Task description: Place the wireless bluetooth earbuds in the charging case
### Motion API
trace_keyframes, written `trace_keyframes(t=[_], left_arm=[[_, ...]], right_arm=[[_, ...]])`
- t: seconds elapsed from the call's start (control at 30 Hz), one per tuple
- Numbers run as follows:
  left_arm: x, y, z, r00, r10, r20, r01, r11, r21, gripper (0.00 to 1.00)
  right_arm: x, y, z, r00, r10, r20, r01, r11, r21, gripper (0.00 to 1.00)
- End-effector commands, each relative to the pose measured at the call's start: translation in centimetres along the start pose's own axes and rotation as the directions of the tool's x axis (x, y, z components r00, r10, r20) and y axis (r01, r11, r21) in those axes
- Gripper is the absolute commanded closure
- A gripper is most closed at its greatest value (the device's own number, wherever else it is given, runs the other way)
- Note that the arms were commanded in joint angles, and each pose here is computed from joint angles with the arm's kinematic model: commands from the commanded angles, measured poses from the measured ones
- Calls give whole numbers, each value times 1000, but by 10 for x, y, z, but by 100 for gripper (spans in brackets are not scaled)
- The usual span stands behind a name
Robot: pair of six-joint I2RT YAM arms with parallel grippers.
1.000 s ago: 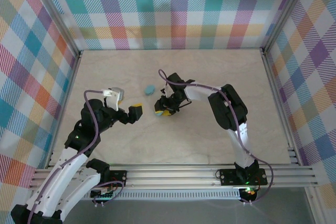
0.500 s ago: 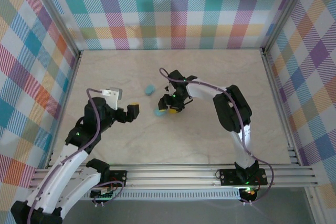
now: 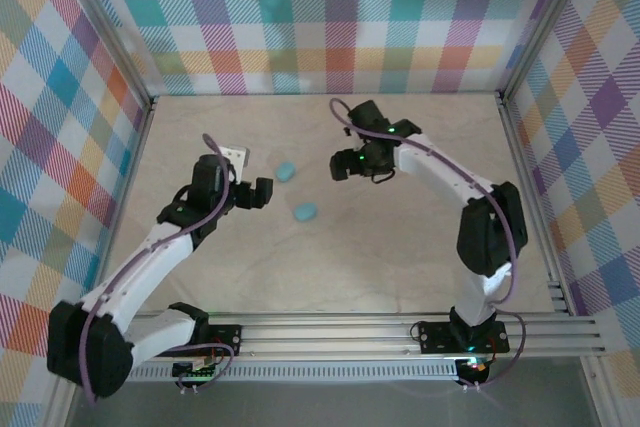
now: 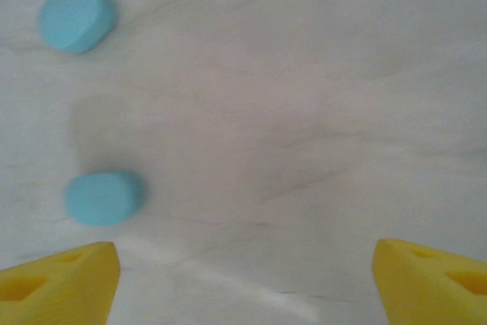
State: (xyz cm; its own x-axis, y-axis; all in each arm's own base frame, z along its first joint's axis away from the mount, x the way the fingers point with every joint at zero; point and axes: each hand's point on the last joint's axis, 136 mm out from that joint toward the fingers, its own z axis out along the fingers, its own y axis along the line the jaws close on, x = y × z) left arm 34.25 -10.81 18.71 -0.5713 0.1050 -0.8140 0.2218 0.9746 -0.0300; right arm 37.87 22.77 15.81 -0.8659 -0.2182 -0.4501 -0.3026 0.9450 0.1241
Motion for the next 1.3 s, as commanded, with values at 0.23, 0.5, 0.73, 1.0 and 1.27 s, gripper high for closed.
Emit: trace_keyframes(t=[0.23,0.5,0.73,1.0,1.27], left_arm=[[-14,30,58,996,21,82,-18,999,-37,0],[9,49,58,993,12,119,0,996,-94,0],[19,68,54,981,11,196,23,985,-169,0],[24,76,49,963,15,269,33,984,-175,0],[46,85,55,962,-33,270,84,980,-181,0]], right_arm=[[8,-154,-44,952,-52,300,-73,918,390,0],[38,-193,-12,895,-58,441,-130,914,384,0],[42,-212,-12,796,-20,604,-261,890,374,0],[55,-220,-3,721,-25,693,-296,892,341,0],[68,-213,2,668,-14,744,-250,938,242,0]])
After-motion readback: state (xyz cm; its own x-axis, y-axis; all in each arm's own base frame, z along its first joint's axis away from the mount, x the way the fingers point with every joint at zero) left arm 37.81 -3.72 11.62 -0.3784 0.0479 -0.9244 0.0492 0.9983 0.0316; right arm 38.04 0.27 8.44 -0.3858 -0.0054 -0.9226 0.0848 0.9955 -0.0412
